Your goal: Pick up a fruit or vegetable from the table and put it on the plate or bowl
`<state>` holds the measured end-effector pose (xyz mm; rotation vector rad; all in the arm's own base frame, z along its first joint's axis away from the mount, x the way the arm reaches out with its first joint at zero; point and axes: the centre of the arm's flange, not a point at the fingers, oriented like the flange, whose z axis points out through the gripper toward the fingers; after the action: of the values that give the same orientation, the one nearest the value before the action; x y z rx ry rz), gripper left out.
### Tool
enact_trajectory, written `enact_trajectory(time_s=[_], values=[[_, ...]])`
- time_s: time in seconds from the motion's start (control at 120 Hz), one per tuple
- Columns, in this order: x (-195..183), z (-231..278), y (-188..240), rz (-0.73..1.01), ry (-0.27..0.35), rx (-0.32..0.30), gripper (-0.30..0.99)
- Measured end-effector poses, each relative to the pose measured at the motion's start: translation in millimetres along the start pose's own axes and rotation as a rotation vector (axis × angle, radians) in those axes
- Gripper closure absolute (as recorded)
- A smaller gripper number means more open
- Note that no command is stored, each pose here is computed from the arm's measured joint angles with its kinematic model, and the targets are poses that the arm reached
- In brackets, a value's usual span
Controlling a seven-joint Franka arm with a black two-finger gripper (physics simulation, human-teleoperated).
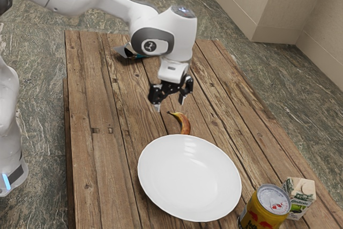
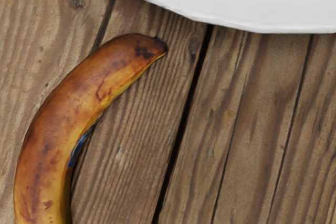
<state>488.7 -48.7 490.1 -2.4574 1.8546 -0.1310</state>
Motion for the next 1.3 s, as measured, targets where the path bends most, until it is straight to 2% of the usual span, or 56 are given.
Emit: enact_trajectory(time_s=[0.308,0.492,1.3], values=[[4,27,-18,-0.002,0.021,0.028,0.02],[6,33,-26,-0.001,0.037,0.070,0.02],[10,84,-51,-0.014,0.051,0.094,0.05]])
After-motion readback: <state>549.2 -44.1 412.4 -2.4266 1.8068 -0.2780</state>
